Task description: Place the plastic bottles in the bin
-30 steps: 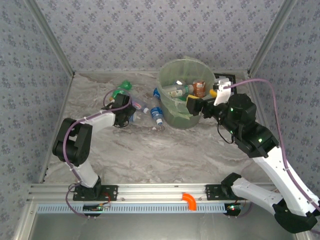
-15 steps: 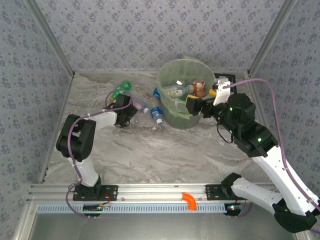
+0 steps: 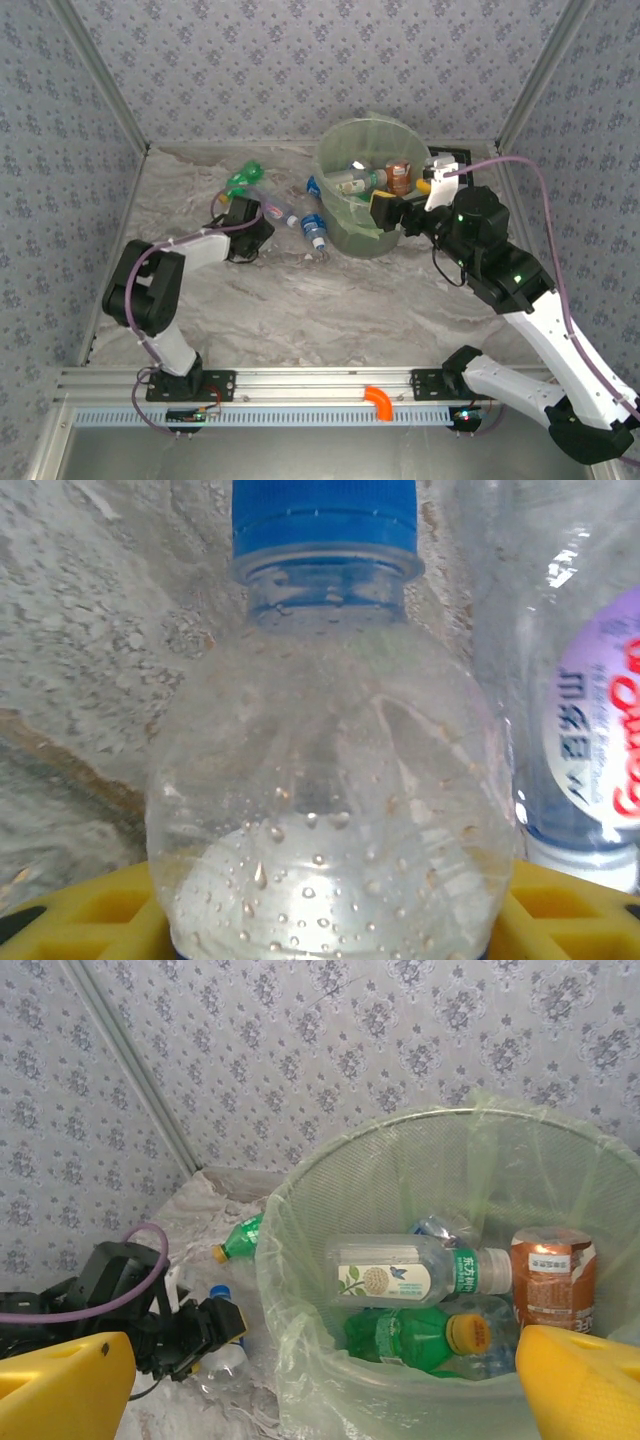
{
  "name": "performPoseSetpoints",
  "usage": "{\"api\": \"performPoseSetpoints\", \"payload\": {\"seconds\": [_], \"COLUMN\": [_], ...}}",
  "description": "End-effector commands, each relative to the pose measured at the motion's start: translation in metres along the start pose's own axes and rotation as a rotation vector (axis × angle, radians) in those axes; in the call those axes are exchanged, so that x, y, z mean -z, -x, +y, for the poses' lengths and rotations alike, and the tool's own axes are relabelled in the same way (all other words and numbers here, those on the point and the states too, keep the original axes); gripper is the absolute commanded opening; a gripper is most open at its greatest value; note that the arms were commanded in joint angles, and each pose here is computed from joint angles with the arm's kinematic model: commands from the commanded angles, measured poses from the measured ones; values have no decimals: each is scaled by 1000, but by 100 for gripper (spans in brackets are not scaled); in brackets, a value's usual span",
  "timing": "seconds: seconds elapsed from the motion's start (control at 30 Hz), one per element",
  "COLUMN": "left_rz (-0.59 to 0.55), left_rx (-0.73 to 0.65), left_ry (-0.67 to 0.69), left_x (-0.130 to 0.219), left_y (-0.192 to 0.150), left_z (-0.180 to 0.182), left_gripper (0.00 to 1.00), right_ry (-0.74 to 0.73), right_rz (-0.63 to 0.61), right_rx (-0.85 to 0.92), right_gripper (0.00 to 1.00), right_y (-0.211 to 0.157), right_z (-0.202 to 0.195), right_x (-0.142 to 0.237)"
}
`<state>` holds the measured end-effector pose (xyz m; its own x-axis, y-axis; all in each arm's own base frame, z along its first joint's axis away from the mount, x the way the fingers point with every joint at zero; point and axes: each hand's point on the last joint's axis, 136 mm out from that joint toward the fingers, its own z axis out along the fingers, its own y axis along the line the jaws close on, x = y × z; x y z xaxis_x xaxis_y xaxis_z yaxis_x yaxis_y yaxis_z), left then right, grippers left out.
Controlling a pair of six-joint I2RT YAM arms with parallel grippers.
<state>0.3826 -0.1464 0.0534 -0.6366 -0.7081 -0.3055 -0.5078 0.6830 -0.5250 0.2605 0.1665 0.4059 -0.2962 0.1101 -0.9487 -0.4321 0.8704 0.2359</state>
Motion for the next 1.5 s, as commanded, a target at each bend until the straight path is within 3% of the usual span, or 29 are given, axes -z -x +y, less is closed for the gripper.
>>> {"api": "performPoseSetpoints", "payload": {"seconds": [0.0,0.5,0.67,0.87,1.23,1.47], "left_rz": [-39,-233,-280,-301,-311,-323], "left_rx": [-83,-598,-748,-836,-911,-911], "left_ry": [-137,-581,-665,-715,-725,-743], "left_x": [31,180,217,239,255,264], "left_y": [8,0,-14,-29,-43,-44], "left_z": [-27,-73,-80,-84,-88,-88], "left_gripper": [57,56,56,57,55,55], "right_ry": [36,339,458,553,565,543], "right_rz": [-2,102,158,283,482,529], "right_rx": [-11,-61,-97,-125,-115,-105], "right_gripper": [100,99,81,64,60,60], "right_y": [3,13,13,-1,-51,-72], "right_z": [10,84,112,144,182,190], "right_x": [-5,-49,-72,-103,-154,-167]}}
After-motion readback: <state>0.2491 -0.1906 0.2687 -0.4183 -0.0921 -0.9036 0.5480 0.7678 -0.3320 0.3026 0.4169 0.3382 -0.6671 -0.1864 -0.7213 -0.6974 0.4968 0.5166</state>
